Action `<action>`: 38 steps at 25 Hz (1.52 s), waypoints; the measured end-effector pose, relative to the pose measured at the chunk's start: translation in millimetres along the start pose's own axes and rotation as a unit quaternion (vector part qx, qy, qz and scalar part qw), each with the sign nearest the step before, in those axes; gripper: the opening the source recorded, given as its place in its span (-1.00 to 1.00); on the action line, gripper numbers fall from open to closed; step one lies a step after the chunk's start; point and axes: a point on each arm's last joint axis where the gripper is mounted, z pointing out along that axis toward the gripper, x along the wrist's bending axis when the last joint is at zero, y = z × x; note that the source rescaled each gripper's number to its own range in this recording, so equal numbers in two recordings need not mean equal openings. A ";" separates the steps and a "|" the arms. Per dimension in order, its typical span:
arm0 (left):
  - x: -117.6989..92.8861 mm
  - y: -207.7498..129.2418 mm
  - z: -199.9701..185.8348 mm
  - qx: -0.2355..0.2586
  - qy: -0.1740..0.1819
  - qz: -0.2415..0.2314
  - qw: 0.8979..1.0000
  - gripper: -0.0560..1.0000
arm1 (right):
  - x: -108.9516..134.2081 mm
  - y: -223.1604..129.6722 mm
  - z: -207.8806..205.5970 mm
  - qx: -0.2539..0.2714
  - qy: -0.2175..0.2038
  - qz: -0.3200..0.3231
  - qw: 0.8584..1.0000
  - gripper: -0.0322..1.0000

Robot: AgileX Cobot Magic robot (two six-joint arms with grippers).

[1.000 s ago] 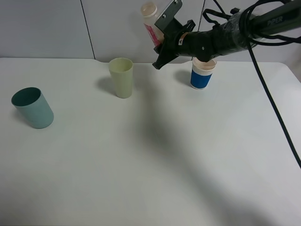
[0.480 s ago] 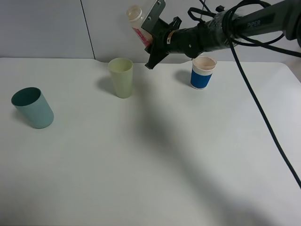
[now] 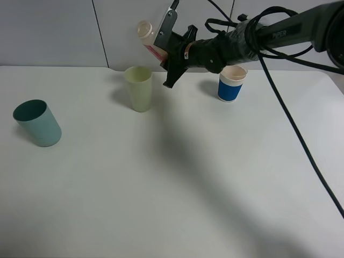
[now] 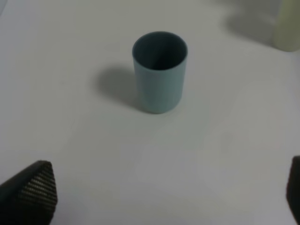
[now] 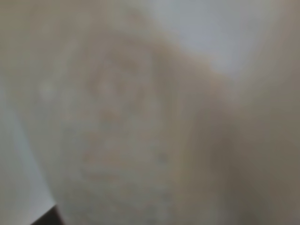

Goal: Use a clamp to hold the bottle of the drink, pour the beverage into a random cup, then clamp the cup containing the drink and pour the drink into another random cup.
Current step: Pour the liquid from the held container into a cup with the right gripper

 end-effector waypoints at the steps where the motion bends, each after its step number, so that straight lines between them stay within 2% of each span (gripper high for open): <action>1: 0.0 0.0 0.0 0.000 0.000 0.000 1.000 1.00 | 1.7 1.1 0.3 -0.001 0.002 -0.007 1.000 -0.85; 24: 0.0 0.0 0.0 0.000 0.000 0.000 1.000 1.00 | 8.4 3.9 0.3 0.000 0.022 -0.094 0.995 -0.86; 38: 0.0 0.0 0.0 0.000 0.000 0.000 1.000 1.00 | 9.3 2.9 0.3 0.003 0.028 -0.122 0.992 -0.86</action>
